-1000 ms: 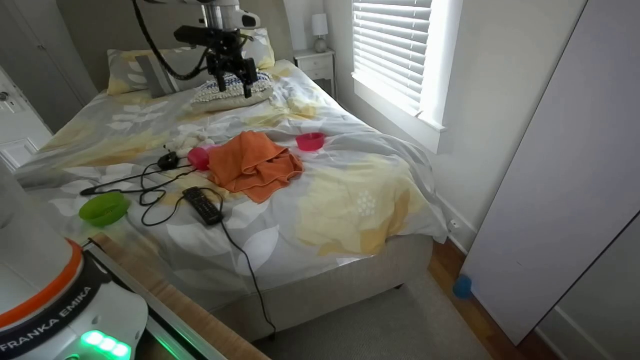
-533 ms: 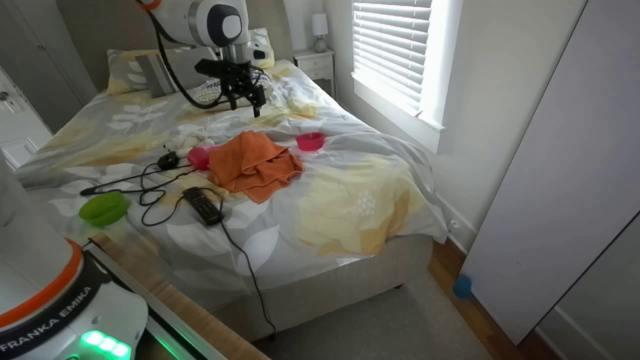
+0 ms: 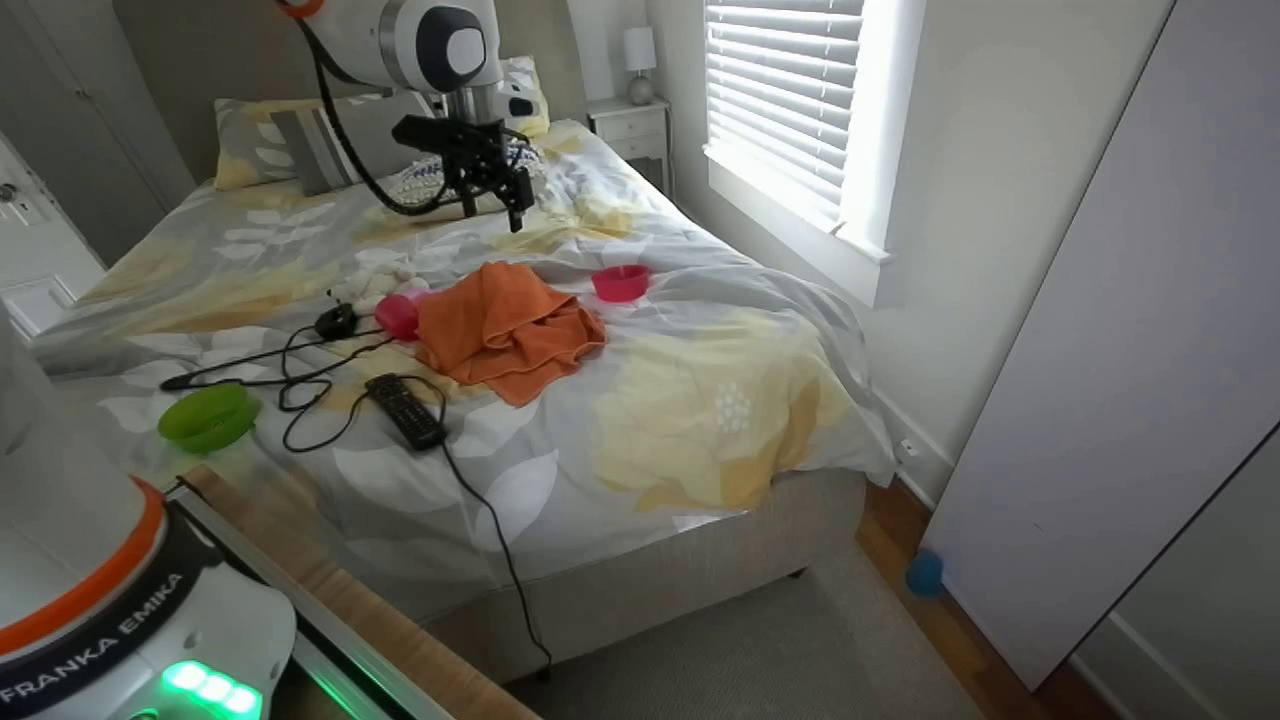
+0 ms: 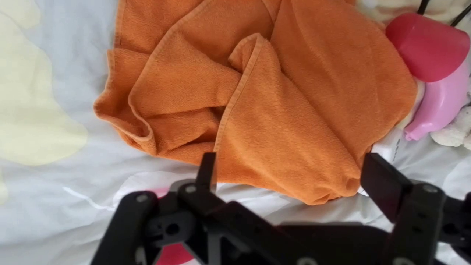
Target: Pick up the orange towel and move it a little to the right
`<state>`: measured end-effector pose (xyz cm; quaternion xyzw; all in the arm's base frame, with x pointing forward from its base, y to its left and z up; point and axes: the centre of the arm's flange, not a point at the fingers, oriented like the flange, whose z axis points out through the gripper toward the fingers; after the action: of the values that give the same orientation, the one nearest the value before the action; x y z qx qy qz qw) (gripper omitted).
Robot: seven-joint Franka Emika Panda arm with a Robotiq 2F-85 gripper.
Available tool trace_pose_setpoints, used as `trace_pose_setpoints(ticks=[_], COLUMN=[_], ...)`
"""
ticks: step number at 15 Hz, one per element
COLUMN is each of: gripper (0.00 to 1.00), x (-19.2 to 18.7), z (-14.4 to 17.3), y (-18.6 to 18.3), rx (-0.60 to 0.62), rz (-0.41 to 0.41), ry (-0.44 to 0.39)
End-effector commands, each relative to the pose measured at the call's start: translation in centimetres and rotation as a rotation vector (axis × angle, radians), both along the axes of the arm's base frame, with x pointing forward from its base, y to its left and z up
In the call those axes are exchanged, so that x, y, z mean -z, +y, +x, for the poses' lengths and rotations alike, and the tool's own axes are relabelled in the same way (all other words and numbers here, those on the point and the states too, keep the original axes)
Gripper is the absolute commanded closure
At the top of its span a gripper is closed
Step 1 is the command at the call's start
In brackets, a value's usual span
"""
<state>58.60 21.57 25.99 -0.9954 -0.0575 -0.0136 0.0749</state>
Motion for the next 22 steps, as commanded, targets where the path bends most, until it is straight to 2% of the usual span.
trace_pose_setpoints(ticks=[1,2,9,14,17,21,22], gripper=[0.00,0.00,0.00,0.00,0.28,0.52,0.51], x=[3.9,5.3,14.3,18.2,19.6,20.9,21.1], z=[2.8,3.7,8.6,11.4,12.0,12.0,12.0], y=[-1.6,-2.2,-5.2,-5.2,-4.6,-4.2,-4.3], rx=[-0.023,-0.030,-0.064,-0.060,-0.044,-0.028,-0.026], rz=[0.085,0.126,0.216,0.289,0.329,0.348,0.351], ry=[0.018,0.022,-0.039,-0.063,-0.033,0.043,0.059])
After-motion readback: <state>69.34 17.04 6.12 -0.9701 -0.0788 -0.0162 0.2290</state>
